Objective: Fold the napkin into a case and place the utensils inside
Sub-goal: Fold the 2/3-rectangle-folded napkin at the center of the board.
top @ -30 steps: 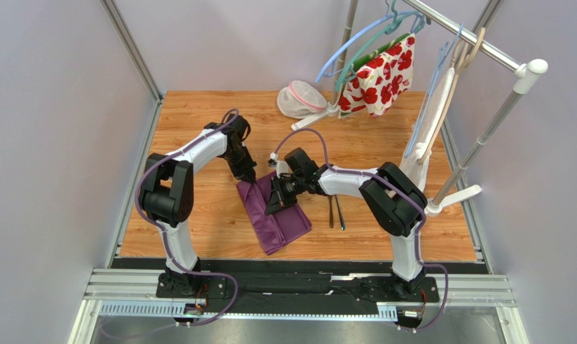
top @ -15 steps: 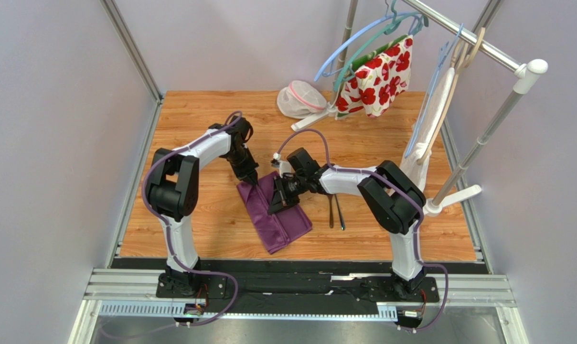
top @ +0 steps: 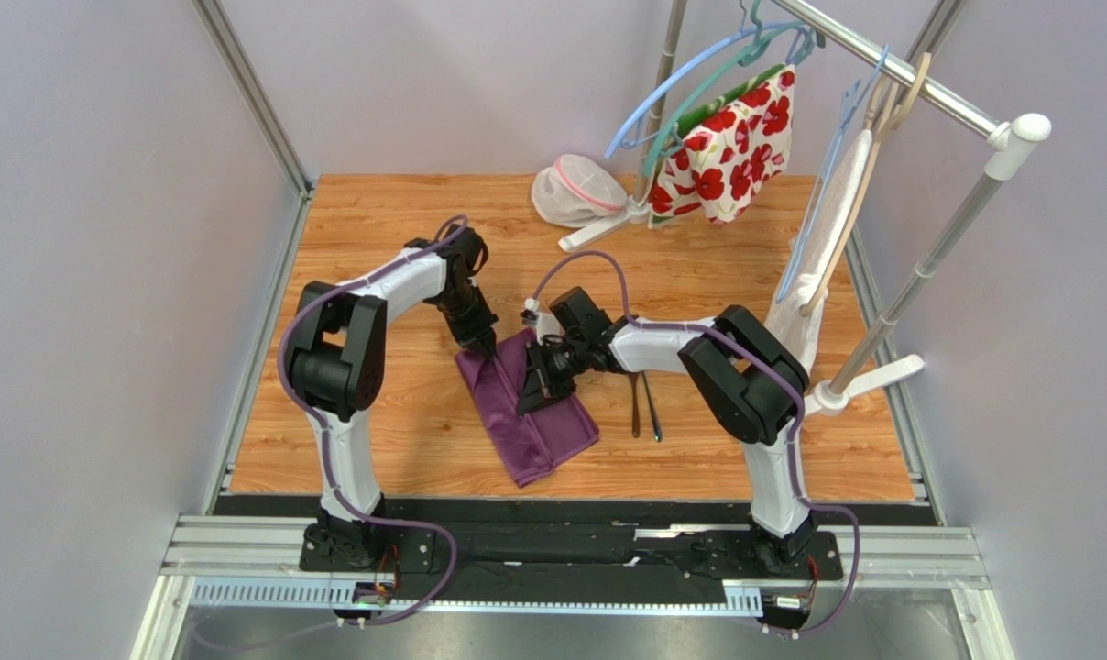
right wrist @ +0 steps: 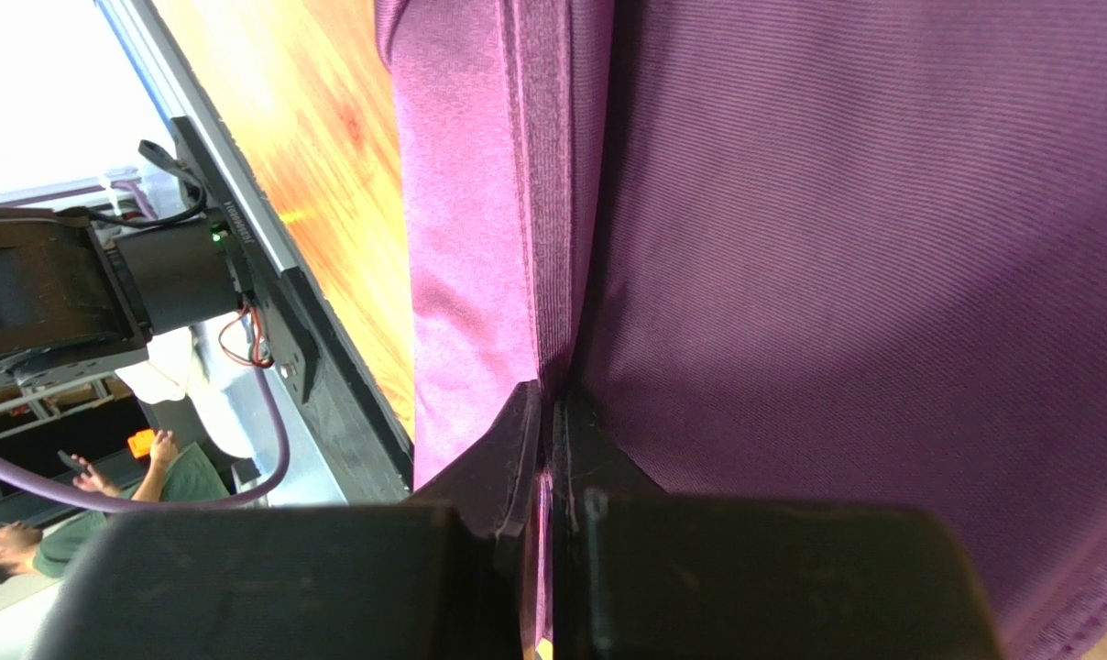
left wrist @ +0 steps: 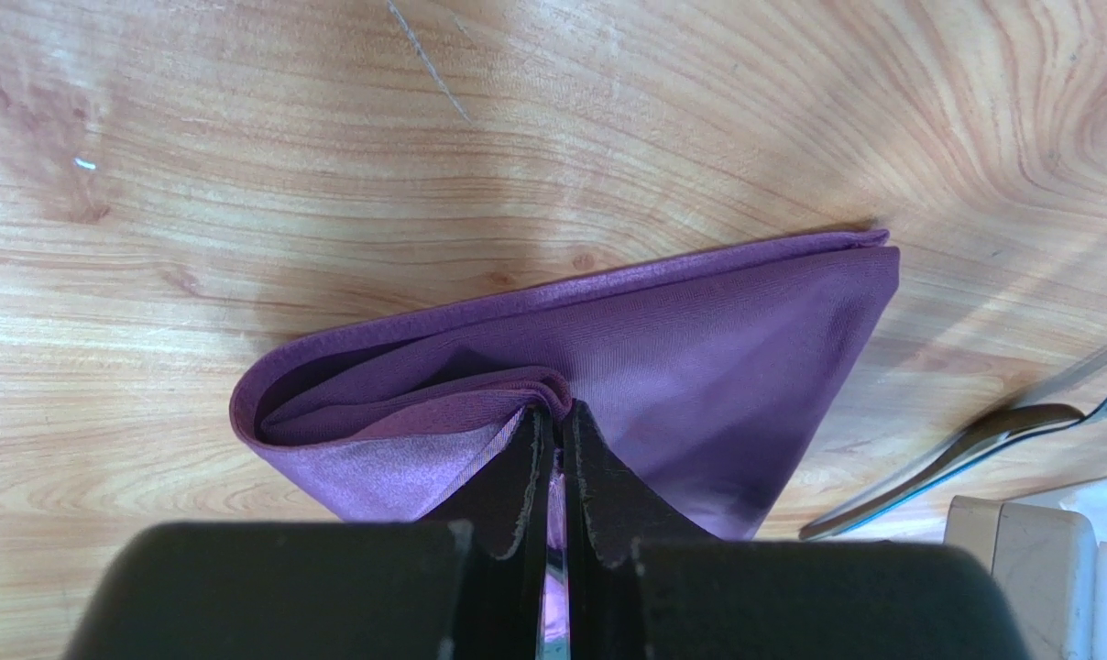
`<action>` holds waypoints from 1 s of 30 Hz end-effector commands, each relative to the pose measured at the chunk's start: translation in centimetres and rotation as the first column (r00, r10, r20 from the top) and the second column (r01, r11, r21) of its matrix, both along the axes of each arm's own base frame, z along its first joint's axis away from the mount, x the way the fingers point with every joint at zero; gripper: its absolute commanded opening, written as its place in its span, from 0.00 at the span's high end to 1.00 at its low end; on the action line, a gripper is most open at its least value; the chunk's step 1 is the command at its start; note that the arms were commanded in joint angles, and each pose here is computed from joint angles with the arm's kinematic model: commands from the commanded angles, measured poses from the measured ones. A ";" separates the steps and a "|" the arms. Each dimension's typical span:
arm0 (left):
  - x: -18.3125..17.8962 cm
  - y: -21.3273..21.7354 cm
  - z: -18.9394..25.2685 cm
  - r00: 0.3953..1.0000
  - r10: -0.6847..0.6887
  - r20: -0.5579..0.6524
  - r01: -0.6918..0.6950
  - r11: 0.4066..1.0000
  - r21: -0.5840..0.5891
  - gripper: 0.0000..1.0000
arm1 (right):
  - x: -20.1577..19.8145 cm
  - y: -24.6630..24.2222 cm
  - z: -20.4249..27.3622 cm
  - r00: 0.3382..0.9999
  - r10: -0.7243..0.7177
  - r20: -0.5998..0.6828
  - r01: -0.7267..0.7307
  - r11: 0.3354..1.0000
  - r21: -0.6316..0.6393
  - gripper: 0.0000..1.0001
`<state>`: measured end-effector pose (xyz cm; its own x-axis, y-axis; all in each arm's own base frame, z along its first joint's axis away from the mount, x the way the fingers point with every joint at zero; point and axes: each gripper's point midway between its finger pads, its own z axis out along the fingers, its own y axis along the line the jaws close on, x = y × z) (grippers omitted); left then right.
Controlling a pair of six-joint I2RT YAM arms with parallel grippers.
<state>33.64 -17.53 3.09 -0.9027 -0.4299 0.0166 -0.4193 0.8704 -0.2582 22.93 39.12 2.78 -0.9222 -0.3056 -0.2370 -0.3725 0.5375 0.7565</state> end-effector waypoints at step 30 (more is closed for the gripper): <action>0.8 -0.6 7.7 0.941 -0.119 0.317 0.146 0.987 -0.062 0.90 | 0.5 -2.6 4.2 0.997 0.014 0.073 -0.002 0.988 -0.155 0.58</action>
